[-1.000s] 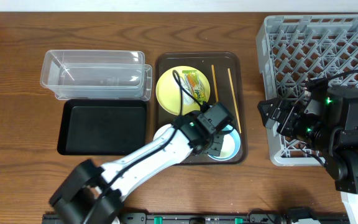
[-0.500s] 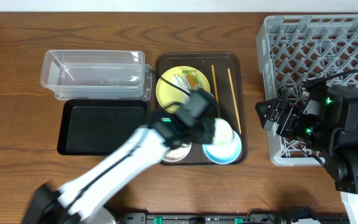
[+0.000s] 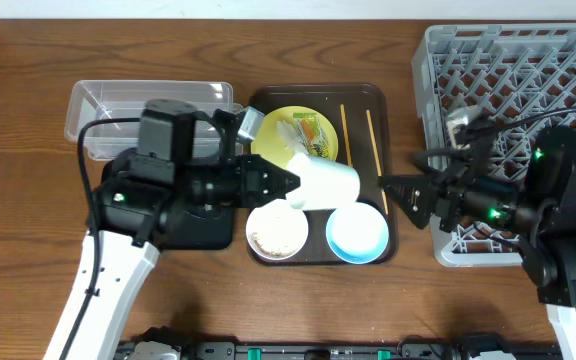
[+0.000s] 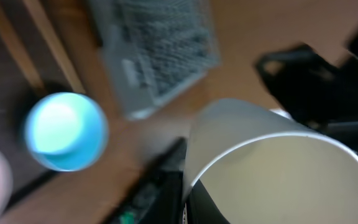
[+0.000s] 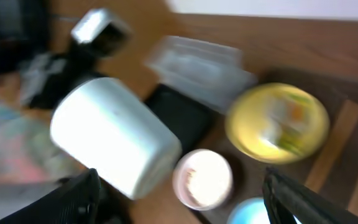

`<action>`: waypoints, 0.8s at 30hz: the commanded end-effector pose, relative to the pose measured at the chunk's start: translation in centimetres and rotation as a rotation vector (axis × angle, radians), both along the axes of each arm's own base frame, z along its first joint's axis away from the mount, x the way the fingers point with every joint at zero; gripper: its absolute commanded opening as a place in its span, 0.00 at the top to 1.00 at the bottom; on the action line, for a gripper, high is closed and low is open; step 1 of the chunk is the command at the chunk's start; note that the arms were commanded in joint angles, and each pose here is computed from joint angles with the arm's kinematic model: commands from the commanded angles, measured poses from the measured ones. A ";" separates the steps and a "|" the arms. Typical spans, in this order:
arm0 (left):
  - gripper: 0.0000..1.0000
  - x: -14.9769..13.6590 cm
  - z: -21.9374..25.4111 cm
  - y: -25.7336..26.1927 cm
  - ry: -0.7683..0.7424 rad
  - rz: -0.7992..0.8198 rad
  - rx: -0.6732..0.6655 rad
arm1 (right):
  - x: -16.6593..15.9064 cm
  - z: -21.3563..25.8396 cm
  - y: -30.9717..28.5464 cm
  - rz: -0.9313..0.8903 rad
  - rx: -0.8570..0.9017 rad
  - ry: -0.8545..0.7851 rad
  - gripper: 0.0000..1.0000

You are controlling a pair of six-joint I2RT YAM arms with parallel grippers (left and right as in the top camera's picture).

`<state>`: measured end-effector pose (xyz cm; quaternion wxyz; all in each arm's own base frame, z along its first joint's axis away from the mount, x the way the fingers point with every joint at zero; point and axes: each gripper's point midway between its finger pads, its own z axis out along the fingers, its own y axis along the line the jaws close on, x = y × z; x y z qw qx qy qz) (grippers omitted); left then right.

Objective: Sort waste into correct bins and load items into the dishwasher rack
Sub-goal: 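Lift the white cup and hand it to the right gripper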

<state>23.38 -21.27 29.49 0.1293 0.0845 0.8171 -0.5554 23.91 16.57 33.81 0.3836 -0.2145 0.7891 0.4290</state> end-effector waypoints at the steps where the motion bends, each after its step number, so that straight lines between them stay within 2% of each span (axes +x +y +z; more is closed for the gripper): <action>1: 0.94 -2.8 3.6 -0.6 -0.030 -0.172 -0.175 | -3.2 2.0 3.1 0.270 0.095 -0.065 0.18; 7: 0.94 -3.0 3.8 -0.7 -0.031 -0.185 -0.188 | -4.2 1.7 5.5 0.379 0.093 -0.085 0.18; 12: 0.94 -2.8 4.2 -0.7 -0.048 -0.187 -0.196 | -4.9 1.8 7.0 0.448 0.098 -0.108 0.25; 15: 0.93 -2.7 4.5 -0.8 -0.058 -0.195 -0.208 | -5.0 1.8 7.2 0.453 0.099 -0.110 0.33; 18: 0.94 -2.6 4.7 -0.8 -0.077 -0.198 -0.211 | -5.0 1.8 7.2 0.457 0.101 -0.109 0.30; 24: 0.94 -2.5 4.8 -0.8 -0.088 -0.199 -0.213 | -5.4 2.0 7.2 0.474 0.113 -0.108 0.33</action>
